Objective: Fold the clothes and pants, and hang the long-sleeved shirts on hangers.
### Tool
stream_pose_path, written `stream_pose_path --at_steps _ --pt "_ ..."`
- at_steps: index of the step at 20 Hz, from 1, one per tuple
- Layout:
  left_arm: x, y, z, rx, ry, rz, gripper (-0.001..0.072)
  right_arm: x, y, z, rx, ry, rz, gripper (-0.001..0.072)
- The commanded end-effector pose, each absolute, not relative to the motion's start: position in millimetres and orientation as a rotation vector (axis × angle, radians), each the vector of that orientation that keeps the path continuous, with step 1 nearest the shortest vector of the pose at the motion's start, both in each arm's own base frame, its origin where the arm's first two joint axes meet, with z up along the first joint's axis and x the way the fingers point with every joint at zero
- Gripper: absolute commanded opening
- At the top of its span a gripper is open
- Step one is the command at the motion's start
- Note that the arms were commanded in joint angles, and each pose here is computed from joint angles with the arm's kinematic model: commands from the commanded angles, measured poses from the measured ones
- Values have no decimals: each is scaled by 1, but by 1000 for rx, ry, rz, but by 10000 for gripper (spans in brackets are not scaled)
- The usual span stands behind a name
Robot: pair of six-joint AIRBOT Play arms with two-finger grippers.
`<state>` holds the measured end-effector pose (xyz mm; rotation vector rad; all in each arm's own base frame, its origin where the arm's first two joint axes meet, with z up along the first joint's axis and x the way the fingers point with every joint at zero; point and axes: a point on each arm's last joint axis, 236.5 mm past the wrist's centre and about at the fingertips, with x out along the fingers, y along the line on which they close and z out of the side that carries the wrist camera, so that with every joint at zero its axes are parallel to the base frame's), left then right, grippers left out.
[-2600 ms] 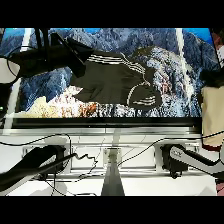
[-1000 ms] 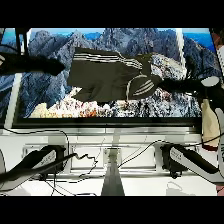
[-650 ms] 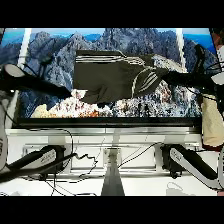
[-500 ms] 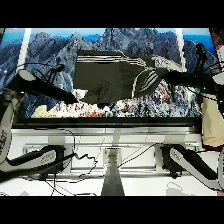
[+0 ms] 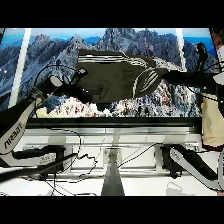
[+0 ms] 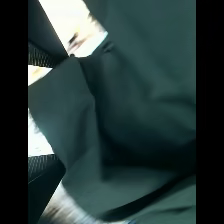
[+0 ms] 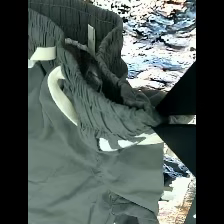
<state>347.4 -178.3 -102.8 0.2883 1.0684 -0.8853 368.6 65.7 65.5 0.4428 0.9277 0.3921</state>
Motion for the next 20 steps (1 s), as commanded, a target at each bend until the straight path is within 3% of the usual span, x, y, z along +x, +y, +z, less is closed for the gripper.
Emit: stream_pose_path --at_steps 1,6,7,9,14,20 --pt "383 -181 -99 360 936 -783 568 368 67 66 445 931 395 24" --pt "385 -182 -98 363 927 -776 564 367 67 66 445 933 397 23" --pt "385 -183 -98 364 926 -779 483 367 67 66 445 933 397 24" --pt "384 -186 -97 361 924 -784 21 367 67 66 445 933 397 24" --pt "407 -193 -39 243 795 -739 12 374 64 75 429 903 390 23" --pt "438 -126 140 222 409 -526 12 400 58 154 335 737 409 23"
